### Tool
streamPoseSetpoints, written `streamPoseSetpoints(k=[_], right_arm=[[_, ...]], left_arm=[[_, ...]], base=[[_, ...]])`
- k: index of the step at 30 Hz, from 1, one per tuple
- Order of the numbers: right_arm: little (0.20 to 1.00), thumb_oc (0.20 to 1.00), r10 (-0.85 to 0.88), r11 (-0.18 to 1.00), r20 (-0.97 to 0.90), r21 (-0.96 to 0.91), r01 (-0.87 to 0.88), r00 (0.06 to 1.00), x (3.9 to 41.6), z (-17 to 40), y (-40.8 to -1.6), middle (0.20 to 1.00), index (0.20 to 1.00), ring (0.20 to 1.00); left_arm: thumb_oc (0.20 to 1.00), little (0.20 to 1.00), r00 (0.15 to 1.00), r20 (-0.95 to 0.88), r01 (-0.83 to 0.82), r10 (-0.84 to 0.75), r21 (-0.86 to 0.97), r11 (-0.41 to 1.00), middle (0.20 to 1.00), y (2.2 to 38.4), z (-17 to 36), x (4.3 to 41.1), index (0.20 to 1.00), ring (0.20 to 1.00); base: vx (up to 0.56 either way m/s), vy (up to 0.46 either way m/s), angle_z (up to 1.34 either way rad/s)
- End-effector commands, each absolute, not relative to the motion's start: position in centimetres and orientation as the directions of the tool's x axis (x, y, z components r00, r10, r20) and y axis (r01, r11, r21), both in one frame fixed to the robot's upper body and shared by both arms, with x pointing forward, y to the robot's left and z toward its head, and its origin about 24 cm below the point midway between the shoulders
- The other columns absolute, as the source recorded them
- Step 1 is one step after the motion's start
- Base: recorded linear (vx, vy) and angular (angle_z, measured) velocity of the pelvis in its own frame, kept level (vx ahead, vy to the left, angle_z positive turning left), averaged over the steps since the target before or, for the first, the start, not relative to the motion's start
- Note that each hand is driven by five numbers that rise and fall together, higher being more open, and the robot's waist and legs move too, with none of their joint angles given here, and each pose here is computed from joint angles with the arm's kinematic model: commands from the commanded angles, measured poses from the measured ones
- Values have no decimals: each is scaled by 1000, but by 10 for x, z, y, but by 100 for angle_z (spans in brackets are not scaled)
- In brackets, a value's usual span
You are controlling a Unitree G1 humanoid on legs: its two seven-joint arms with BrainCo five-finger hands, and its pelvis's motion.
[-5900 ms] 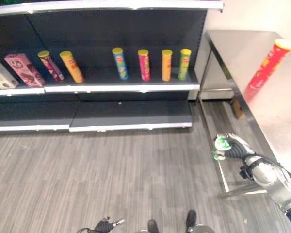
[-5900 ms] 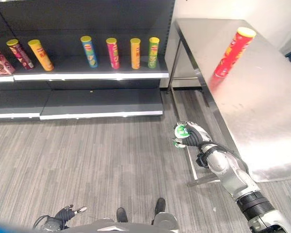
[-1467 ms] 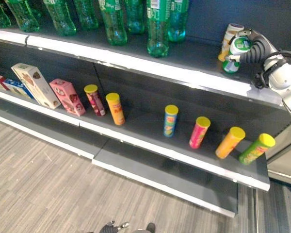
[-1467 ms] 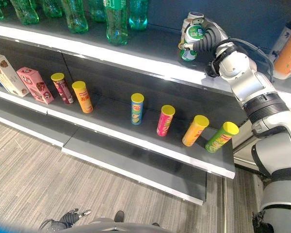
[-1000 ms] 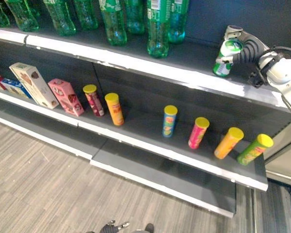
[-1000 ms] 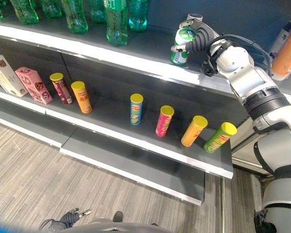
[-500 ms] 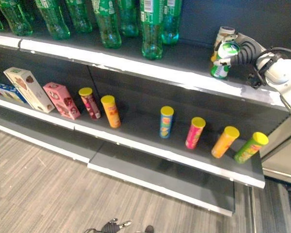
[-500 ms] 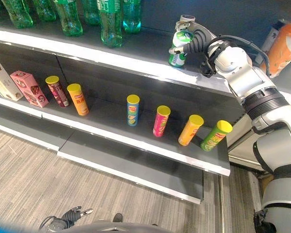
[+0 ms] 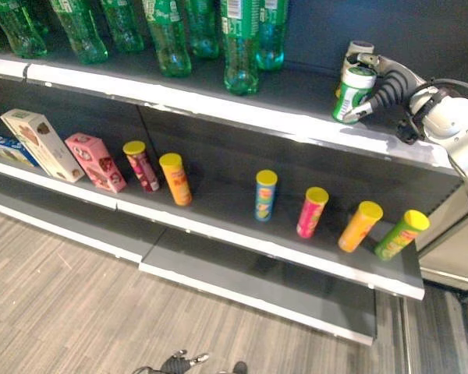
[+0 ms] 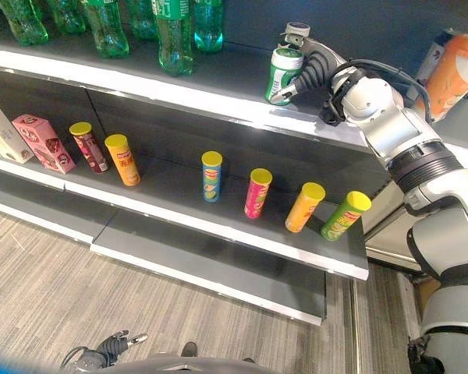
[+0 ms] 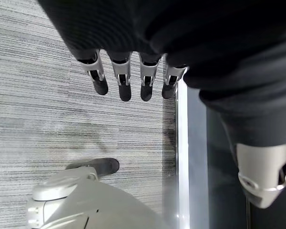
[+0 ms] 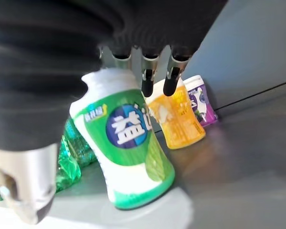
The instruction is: Put the goods on the table back onto the shelves and tidy them up.
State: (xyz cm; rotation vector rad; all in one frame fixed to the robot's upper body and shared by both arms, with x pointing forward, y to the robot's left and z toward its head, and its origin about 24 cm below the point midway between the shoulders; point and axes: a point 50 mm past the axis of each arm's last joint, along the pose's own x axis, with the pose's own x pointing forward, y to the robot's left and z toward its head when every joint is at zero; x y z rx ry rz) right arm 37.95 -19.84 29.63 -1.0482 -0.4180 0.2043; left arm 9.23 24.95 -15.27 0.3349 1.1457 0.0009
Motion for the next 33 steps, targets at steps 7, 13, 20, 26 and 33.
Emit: streamPoseSetpoints(k=[7, 13, 20, 26, 33], right_arm=[[1000, 1000, 570, 456, 643, -766, 454, 512, 293, 376, -160, 1000, 1000, 1000], [1000, 1000, 650, 573, 644, -764, 297, 403, 258, 338, -145, 1000, 1000, 1000], [1000, 1000, 576, 647, 521, -761, 38, 630, 243, 237, -172, 1000, 1000, 1000], [1000, 1000, 463, 690, 455, -724, 13, 761, 241, 198, -192, 1000, 1000, 1000], [1000, 1000, 248, 671, 527, -699, 248, 813, 232, 198, -234, 1000, 1000, 1000]], left_arm=[[1000, 1000, 448, -849, 113, 281, 365, 924, 1000, 272, -143, 109, 1000, 1000], [1000, 1000, 448, -847, 123, 285, 374, 919, 1000, 266, -145, 112, 1000, 1000], [1000, 1000, 463, -851, 194, 247, 369, 909, 1000, 257, -146, 116, 1000, 1000], [1000, 1000, 510, -828, 227, 234, 392, 892, 1000, 257, -140, 134, 1000, 1000], [1000, 1000, 540, -813, 238, 216, 394, 888, 1000, 256, -136, 143, 1000, 1000]], base=[[5, 59, -10], [-8, 107, -64], [-55, 242, -73], [-80, 97, -83], [39, -51, -53]])
